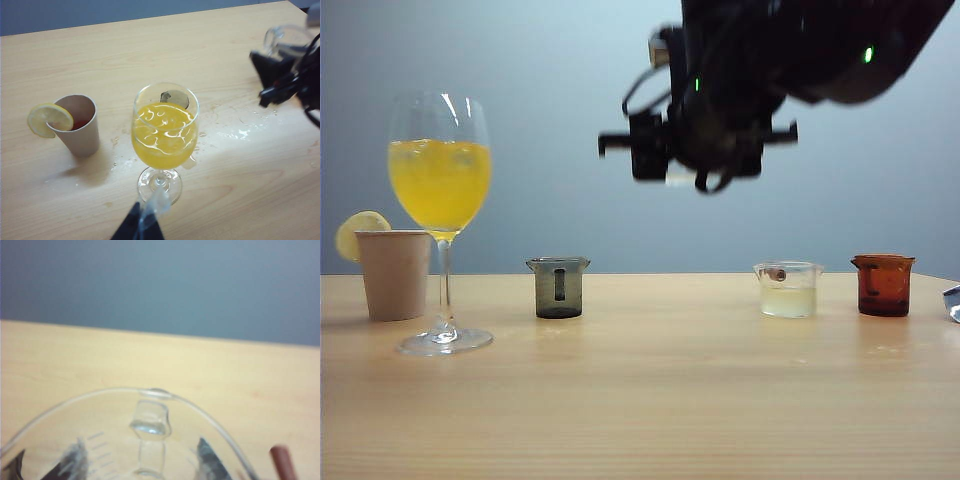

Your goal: Pick up the second measuring cup from the left, pour the orange juice inside into the goblet, and finally put the measuring cup back in its original place.

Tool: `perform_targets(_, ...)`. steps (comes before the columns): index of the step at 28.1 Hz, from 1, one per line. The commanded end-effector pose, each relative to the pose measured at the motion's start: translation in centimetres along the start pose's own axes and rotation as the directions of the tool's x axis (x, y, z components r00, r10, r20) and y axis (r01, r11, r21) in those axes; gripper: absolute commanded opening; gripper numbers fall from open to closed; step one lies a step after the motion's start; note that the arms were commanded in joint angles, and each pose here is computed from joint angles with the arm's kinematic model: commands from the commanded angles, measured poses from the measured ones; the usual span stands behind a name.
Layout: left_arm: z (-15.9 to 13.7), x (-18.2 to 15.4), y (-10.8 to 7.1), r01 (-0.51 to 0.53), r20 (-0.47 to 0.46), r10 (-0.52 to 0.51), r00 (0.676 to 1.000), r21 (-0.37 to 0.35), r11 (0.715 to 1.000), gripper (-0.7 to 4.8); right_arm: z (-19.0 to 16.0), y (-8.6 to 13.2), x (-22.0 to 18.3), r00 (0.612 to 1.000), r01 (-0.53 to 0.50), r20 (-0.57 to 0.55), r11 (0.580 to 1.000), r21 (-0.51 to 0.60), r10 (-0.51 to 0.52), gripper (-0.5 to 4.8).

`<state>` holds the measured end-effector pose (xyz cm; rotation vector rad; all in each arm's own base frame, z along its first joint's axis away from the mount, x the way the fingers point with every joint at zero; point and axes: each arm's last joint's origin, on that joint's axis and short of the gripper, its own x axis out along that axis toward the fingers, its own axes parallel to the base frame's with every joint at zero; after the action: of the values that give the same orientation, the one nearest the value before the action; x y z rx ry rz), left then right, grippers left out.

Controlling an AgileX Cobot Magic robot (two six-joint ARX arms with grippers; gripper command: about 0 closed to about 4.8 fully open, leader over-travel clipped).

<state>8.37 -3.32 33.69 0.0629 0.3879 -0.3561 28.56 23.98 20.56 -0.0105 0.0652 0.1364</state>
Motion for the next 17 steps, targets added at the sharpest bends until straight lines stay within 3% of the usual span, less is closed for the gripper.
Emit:
perform_targets(1,0.1,0.0,0.0,-0.003,0.015,0.003,1.0,0.001,1.0,-0.05,-2.3,0.4,1.3,0.999,-0.021,0.026,0.998,0.065,0.019,1.93)
perform_targets(8,0.1,0.0,0.0,-0.003,0.015,0.003,1.0,0.001,1.0,-0.04,-6.3,-0.2,4.0,0.999,-0.028,0.019,0.993,0.114,0.026,1.93)
perform_targets(17,0.1,0.0,0.0,-0.003,0.015,0.003,1.0,0.001,1.0,-0.04,-8.4,-0.3,7.0,0.998,-0.054,-0.038,0.995,0.087,0.057,1.92)
